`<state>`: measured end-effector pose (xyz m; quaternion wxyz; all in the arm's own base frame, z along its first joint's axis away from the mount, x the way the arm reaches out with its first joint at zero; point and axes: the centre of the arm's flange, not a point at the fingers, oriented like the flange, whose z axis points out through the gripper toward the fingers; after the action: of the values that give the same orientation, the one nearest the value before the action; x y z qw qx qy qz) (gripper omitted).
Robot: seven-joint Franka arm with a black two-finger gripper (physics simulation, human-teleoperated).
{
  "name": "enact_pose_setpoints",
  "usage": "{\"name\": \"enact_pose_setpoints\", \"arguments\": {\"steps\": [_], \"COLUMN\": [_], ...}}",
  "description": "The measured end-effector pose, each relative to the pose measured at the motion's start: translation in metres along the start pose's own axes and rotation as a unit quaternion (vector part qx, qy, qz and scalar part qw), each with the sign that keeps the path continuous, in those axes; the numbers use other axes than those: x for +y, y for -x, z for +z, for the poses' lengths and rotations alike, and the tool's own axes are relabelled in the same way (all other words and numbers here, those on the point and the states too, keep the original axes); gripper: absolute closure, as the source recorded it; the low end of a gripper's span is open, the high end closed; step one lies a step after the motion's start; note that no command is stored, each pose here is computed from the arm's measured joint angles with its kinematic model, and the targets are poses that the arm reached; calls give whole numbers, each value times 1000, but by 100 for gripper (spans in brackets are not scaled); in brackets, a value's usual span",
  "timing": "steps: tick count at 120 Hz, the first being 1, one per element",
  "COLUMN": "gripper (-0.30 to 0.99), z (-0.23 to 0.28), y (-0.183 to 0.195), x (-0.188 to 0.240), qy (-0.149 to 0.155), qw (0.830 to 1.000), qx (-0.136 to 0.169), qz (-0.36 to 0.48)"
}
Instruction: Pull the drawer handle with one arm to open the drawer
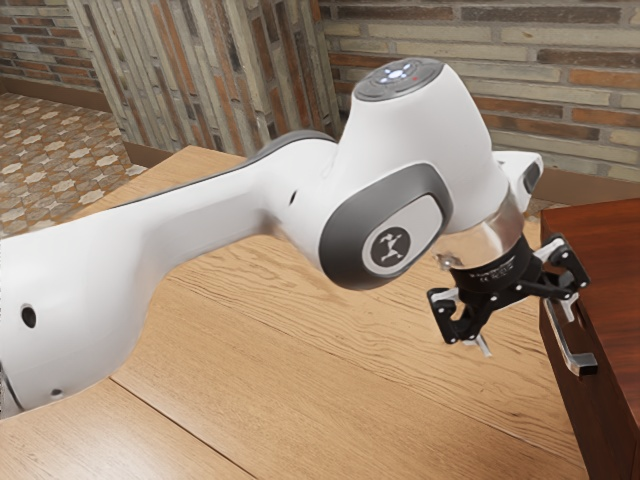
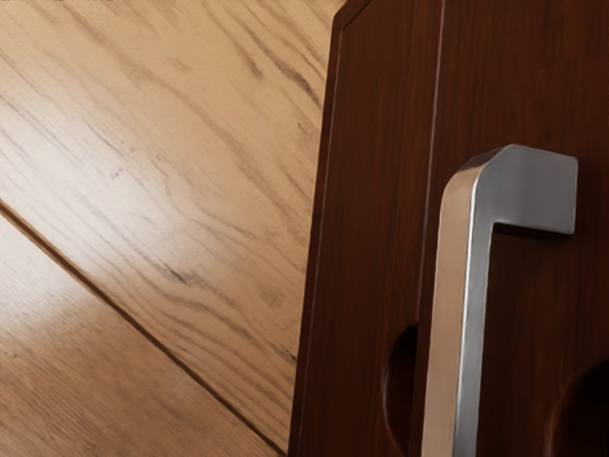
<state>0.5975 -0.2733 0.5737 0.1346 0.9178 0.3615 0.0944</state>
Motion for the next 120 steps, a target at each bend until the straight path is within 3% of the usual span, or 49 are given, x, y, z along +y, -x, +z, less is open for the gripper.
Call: {"name": "enact_pose_setpoints", "arguments": {"steps": [42, 72, 120], "gripper": [0, 19, 27], "z": [7, 14, 21], "y": [-5, -3, -4], "x": [1, 3, 2], "qy": [-2, -3, 1], "qw": [1000, 999, 998], "qx": [1, -3, -1], "qz": [27, 42, 56]}}
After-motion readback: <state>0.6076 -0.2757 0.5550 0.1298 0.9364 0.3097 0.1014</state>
